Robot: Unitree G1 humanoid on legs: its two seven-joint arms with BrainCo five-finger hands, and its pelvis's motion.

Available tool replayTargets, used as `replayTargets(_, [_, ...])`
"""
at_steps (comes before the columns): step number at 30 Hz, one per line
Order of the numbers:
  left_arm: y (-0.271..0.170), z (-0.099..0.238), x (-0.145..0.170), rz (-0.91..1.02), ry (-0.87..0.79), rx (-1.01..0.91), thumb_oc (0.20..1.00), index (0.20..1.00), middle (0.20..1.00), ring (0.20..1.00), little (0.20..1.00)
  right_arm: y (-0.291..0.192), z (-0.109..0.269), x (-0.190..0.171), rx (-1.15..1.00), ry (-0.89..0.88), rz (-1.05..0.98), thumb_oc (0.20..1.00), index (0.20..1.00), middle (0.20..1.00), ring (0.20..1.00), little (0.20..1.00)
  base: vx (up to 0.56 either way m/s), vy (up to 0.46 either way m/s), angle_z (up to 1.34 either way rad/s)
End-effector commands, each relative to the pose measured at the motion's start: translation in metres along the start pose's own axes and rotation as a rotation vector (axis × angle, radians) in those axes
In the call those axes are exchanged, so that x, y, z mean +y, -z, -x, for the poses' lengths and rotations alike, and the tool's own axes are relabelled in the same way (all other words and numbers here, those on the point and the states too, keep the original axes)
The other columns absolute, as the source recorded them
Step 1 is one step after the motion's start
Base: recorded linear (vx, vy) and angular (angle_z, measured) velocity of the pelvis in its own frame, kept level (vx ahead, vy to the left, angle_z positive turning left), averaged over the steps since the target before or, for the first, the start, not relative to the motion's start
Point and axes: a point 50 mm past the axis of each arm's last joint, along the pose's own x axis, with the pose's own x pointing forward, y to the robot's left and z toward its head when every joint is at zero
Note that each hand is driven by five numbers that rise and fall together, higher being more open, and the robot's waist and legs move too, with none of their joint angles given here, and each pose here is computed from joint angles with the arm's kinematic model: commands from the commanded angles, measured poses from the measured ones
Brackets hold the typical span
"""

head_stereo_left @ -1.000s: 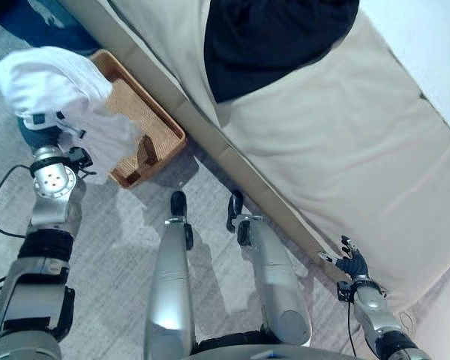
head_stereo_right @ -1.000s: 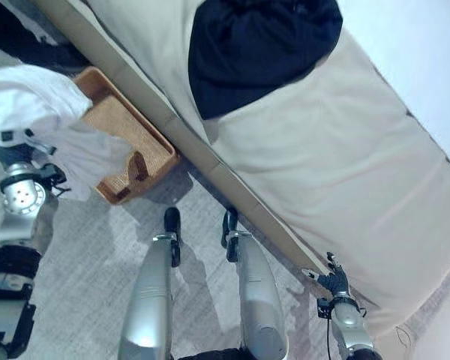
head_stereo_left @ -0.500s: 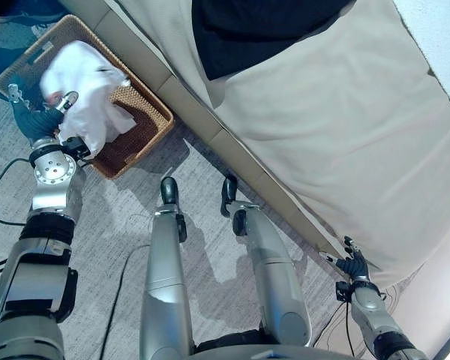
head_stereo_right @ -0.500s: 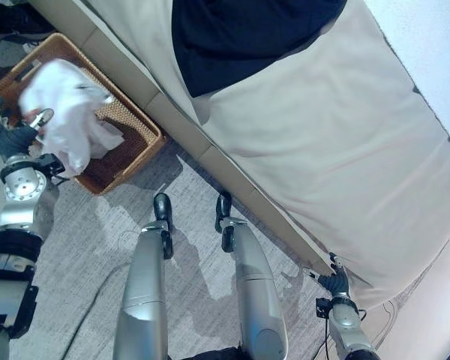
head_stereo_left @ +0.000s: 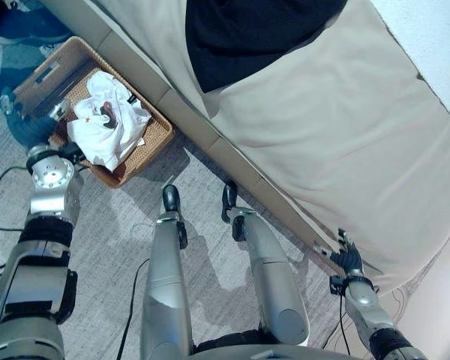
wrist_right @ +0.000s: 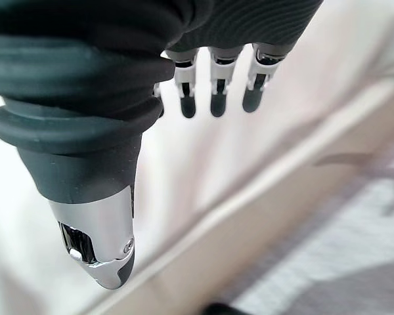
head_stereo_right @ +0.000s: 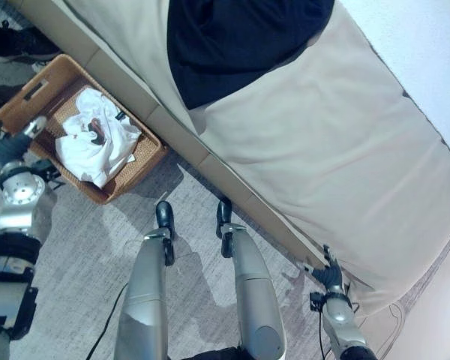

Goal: Pick up clothes into the bucket

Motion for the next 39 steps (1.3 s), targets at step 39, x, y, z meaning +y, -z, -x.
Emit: replayTargets(39, [0.137, 0.264, -0.053, -0.166, 0.952, 0.430, 1.000, 1.000, 1.000, 1.000, 1.000, -0.409, -0.045, -0.184, -0.719, 0.866, 0.582, 1.000, 1.000, 1.000, 1.000, 1.000, 0.03, -0.050, 0.13])
